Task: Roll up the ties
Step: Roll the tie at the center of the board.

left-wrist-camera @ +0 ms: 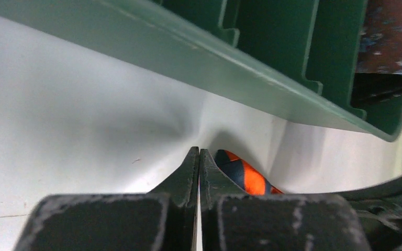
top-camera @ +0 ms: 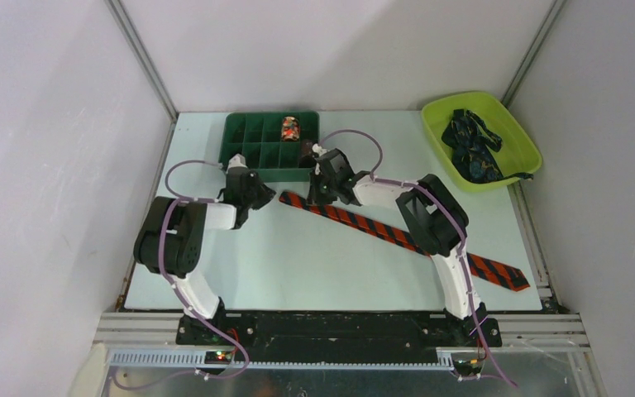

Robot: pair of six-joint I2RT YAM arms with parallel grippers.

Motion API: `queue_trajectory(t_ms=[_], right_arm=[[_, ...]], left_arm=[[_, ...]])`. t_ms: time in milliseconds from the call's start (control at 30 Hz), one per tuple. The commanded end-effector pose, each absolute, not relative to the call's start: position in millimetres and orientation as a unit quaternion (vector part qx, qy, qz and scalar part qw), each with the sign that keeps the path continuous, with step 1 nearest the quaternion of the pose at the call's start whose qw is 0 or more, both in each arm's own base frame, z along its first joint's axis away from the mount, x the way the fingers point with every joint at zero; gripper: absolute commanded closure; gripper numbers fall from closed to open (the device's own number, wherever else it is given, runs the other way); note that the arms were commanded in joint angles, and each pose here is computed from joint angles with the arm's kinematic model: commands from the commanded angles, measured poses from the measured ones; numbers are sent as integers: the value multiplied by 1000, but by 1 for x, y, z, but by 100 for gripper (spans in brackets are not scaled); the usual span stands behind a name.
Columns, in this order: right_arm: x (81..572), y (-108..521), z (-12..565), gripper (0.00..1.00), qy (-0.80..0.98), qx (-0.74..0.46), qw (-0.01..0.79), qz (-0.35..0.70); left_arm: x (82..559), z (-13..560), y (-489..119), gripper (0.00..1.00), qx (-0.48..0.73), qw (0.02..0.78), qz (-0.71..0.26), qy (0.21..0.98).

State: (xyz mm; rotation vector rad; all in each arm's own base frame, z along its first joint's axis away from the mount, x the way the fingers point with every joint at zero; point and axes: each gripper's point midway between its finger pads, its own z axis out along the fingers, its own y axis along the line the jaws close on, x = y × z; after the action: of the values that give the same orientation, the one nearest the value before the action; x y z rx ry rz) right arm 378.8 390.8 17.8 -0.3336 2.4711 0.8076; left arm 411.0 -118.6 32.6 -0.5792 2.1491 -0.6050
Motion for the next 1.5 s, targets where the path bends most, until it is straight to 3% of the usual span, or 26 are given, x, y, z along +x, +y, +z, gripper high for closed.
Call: queue_trajectory(t_ms=[0, 1000, 1467], right_arm=[[395, 398, 59, 100, 881, -122, 337, 310], [389, 400, 77, 100, 876, -135, 336, 319], [381, 397, 52, 100, 894, -130, 300, 306]], left_arm=[[419, 30, -111, 100, -225, 412, -212, 857], [410, 11, -116, 100, -199, 360, -198, 890], [395, 4, -125, 100, -183, 321, -213, 904]])
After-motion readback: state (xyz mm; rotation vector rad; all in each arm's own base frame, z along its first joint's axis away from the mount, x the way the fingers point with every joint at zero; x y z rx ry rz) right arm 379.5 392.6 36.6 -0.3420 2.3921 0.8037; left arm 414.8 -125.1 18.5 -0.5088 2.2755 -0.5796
